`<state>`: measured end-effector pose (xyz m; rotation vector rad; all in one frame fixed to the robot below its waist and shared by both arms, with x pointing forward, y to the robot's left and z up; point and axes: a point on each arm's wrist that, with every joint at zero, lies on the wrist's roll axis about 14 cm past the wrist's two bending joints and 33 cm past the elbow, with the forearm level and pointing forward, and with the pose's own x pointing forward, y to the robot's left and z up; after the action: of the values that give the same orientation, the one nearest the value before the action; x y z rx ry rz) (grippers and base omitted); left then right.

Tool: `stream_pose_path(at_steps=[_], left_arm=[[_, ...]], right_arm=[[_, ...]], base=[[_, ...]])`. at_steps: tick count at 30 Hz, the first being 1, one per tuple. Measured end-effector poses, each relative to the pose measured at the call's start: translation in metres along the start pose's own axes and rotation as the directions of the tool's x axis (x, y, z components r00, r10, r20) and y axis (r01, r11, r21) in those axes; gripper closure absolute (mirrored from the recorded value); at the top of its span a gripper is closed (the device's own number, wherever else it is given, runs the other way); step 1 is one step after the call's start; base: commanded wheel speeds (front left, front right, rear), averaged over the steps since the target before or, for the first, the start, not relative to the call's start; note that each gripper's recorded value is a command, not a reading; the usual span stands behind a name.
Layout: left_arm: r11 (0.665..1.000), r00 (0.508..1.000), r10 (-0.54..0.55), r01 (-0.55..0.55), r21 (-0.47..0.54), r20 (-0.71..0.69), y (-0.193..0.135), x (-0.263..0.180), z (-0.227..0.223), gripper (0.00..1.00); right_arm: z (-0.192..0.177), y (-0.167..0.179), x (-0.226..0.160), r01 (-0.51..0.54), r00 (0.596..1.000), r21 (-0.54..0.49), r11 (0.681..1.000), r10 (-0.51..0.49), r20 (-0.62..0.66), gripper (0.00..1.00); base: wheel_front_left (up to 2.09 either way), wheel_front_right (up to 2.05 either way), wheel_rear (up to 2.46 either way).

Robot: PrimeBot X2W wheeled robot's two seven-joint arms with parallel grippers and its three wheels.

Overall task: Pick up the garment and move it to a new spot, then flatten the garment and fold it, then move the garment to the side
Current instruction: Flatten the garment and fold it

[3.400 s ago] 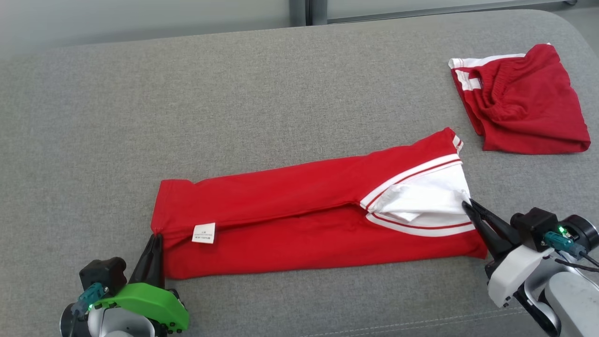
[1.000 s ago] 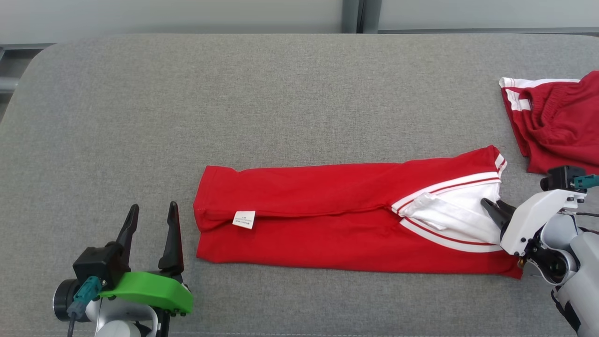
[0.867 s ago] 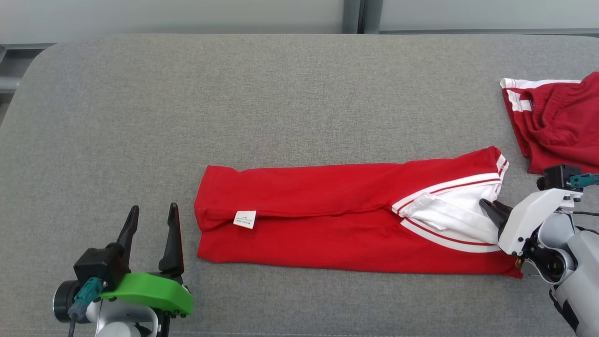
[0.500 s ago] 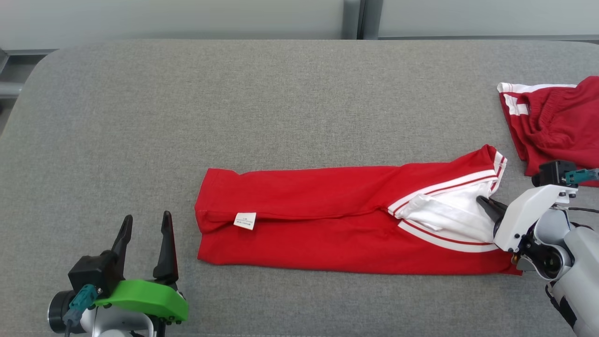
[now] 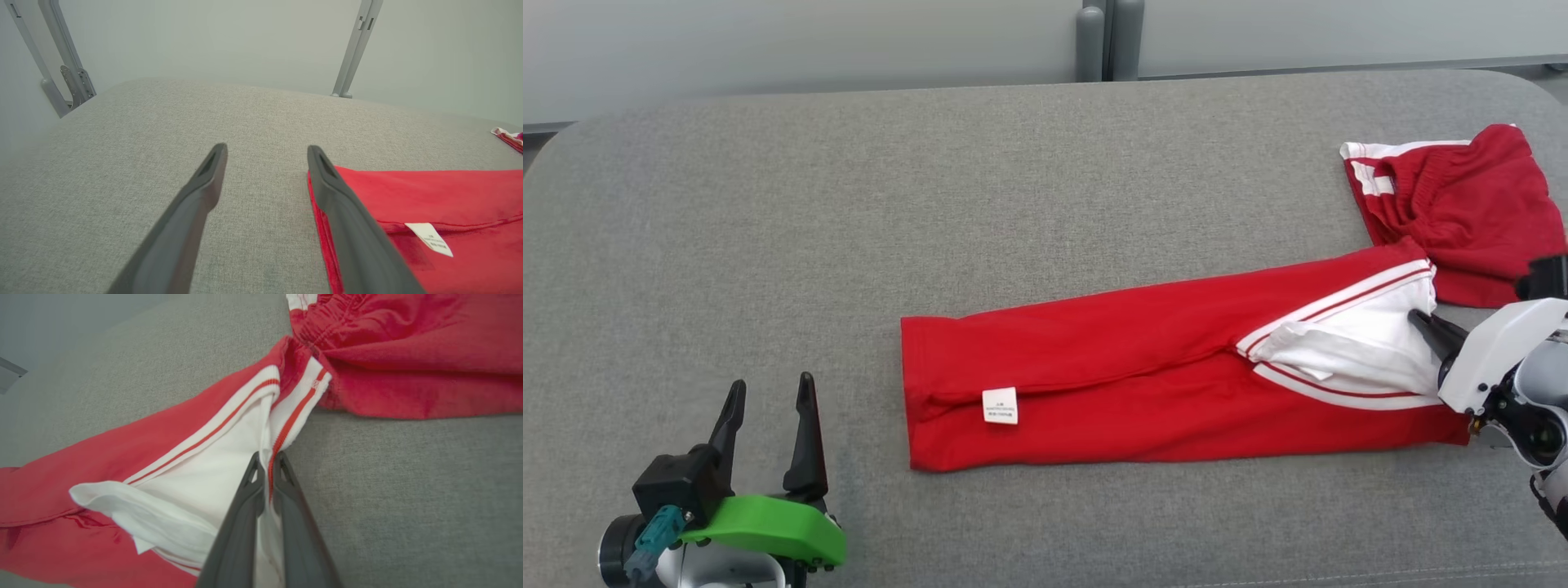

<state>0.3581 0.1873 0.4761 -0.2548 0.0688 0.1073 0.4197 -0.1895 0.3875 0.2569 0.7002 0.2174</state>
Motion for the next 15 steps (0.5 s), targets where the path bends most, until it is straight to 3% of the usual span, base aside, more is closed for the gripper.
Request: stream_pose_path(at_steps=[9,15], left_arm=[[0.999,0.999,-0.043,0.043,0.007,0.003,-0.015,0.004,0.001,0.00],[0.999,0.999,-0.048,0.048,0.004,0.006,-0.017,0.004,0.002,0.00]], right_arm=[[0.032,-0.029,-0.022,0.059,0.995,-0.016,0.998,-0.057,0.088,1.00],[0.042,-0.008,-0.022,-0.013,0.994,0.015,1.000,0.012,0.110,1.00]], base=[[0.00,0.00,0.00],[0.00,0.00,0.00]])
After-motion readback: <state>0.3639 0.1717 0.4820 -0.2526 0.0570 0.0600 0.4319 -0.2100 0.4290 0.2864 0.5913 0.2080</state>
